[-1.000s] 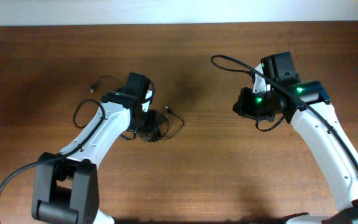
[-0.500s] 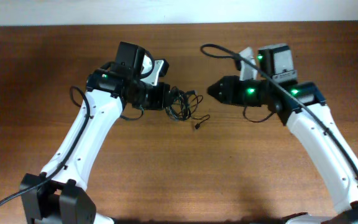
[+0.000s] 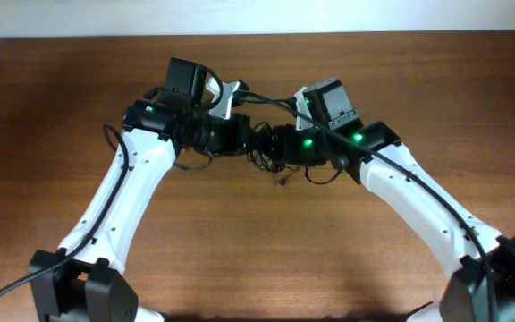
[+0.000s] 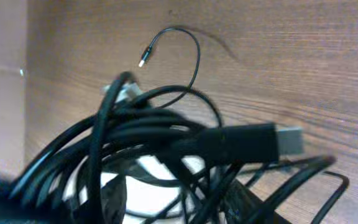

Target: Untangle cables

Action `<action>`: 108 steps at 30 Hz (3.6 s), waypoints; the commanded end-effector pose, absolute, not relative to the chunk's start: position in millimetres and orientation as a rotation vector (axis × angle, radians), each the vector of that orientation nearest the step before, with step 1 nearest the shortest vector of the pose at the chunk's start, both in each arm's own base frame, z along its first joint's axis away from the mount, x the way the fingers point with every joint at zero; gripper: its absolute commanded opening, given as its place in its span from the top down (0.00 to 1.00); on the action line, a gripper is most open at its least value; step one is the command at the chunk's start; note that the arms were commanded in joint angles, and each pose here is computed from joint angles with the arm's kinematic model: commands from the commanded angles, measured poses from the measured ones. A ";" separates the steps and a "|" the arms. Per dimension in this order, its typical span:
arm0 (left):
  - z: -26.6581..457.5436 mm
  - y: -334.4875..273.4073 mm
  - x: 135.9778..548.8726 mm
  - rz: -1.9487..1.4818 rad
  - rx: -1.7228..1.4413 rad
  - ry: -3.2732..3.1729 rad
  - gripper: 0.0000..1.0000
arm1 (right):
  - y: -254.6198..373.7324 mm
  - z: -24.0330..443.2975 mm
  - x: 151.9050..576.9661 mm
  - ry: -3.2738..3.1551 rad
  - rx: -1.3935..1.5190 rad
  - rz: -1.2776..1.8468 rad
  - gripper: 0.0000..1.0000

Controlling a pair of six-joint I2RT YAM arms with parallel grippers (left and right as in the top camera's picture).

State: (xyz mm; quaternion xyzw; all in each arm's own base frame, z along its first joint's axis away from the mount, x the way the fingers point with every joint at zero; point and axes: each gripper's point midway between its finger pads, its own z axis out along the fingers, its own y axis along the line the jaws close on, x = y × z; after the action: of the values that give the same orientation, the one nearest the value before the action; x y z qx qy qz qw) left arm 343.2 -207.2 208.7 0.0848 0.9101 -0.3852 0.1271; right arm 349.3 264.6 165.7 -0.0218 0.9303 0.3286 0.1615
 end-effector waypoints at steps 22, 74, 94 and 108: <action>170.6 -65.1 377.9 -0.210 -0.108 2.753 1.00 | 47.8 191.2 329.0 2.785 0.367 0.688 0.96; 50.9 -291.8 293.3 -0.828 0.933 2.905 0.70 | 72.7 180.6 332.3 2.828 0.287 0.642 0.01; 311.0 -208.6 376.2 -0.520 0.545 2.391 1.00 | 72.9 180.7 332.3 2.827 0.269 0.641 0.01; 311.1 -250.4 374.3 -0.978 0.309 2.465 1.00 | 182.7 233.9 360.1 2.598 0.138 0.999 0.43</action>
State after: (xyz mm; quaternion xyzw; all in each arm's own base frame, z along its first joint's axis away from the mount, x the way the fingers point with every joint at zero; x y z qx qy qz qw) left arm 379.8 -231.5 308.7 0.0984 0.9122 -0.2974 0.2642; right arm 354.2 175.1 232.1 0.0143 0.9122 0.3738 0.1673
